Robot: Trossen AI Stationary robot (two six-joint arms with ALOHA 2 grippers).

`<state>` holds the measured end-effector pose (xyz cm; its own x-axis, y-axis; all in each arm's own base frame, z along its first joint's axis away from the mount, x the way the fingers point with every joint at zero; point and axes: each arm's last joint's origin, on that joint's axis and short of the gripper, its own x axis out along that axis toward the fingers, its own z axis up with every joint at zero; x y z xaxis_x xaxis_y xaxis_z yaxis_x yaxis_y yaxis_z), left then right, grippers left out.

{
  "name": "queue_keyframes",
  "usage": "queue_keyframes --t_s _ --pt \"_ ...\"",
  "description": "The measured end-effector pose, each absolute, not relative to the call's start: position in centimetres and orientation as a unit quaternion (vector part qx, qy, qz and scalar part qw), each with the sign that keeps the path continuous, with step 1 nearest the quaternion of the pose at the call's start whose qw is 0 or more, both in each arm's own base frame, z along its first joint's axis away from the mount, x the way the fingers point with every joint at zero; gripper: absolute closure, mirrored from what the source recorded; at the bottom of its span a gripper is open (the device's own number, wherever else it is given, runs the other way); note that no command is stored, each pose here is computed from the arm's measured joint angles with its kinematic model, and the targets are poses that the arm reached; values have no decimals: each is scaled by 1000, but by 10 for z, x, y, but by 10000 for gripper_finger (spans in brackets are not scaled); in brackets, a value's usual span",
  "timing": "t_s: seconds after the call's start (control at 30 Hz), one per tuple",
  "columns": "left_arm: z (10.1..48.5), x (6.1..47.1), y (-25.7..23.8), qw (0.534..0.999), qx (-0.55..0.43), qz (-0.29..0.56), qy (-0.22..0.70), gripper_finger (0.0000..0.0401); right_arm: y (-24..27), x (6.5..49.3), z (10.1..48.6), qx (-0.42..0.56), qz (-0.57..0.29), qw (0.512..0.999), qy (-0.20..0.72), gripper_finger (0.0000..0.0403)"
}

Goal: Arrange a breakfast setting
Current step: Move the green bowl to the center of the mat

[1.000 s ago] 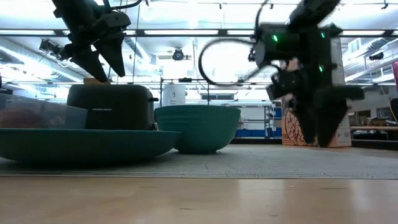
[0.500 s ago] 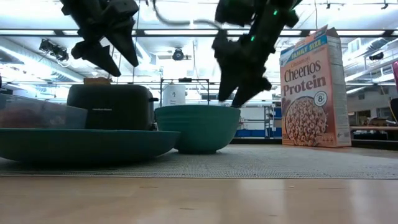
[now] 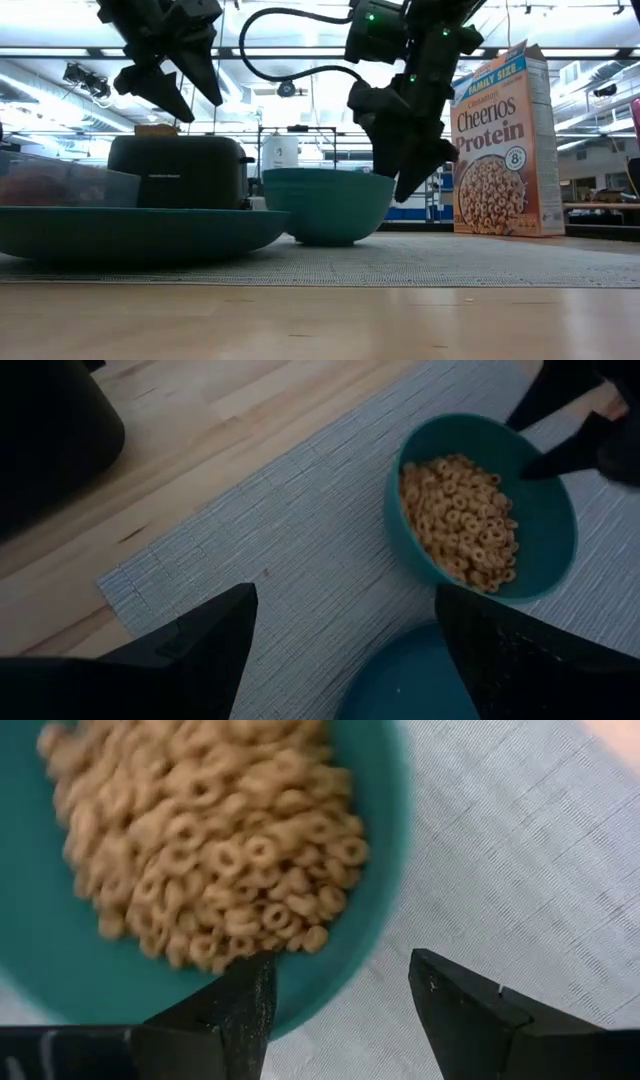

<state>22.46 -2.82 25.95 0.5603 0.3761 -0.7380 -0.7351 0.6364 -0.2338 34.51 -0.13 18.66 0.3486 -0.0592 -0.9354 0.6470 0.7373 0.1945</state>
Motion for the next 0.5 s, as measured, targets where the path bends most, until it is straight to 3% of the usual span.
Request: queue_keyframes --t_s 0.3,0.5 --pt "259 224 -27 840 -269 333 335 87 -4 335 222 277 -193 807 485 172" --pt "260 225 -24 839 -270 337 331 87 -39 339 220 215 -250 828 453 172"
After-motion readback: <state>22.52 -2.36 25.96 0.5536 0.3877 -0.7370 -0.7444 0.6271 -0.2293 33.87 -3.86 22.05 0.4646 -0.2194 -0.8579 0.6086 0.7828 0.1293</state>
